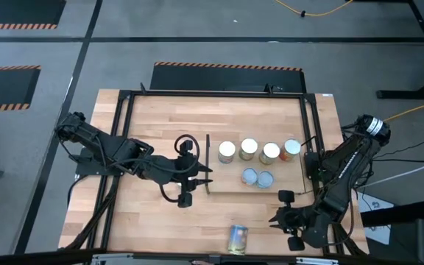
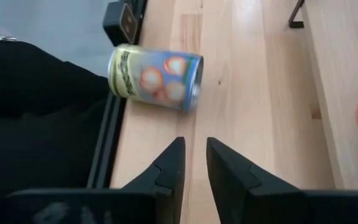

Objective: Pick and place cans onto a shelf
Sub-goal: Put the canned peaches on the shelf

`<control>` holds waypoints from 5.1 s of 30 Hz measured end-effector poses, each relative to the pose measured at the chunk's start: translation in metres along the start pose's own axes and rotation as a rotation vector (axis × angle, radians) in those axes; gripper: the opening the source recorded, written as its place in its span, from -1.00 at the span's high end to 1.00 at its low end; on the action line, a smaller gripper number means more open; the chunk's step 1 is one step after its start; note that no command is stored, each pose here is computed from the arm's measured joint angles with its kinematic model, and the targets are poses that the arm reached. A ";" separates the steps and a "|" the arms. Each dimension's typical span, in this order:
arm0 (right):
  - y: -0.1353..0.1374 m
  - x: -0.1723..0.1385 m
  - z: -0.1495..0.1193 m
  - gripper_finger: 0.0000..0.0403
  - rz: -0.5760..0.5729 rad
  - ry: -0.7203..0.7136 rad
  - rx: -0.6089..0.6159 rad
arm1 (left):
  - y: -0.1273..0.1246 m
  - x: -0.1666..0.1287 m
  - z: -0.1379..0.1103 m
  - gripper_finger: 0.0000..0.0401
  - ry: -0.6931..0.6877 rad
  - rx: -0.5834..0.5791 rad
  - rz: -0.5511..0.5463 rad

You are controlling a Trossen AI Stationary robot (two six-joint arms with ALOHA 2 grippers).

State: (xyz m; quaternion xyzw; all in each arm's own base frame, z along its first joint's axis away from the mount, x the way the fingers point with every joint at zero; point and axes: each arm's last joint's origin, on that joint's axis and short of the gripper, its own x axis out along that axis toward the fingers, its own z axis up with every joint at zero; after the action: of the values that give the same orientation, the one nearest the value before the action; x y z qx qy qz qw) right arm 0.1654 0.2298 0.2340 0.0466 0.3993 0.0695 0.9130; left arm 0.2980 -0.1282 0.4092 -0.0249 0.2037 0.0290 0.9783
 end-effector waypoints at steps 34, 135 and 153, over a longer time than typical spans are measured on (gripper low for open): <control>-0.043 0.095 0.057 0.65 -0.091 -0.171 -0.246 | -0.152 0.080 -0.186 0.38 0.560 -0.348 -0.231; -0.066 0.158 0.056 0.94 0.071 -0.013 -0.268 | -0.162 0.102 -0.203 0.38 0.457 -0.456 -0.172; -0.048 0.121 0.066 0.94 0.177 -0.050 -0.243 | -0.140 0.122 -0.192 0.38 0.377 -0.400 -0.108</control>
State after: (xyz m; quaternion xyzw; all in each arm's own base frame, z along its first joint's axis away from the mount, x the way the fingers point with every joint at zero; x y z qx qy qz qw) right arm 0.2993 0.2002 0.1843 -0.0275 0.3595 0.1961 0.9119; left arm 0.3427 -0.2739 0.1900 -0.2333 0.3706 0.0115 0.8990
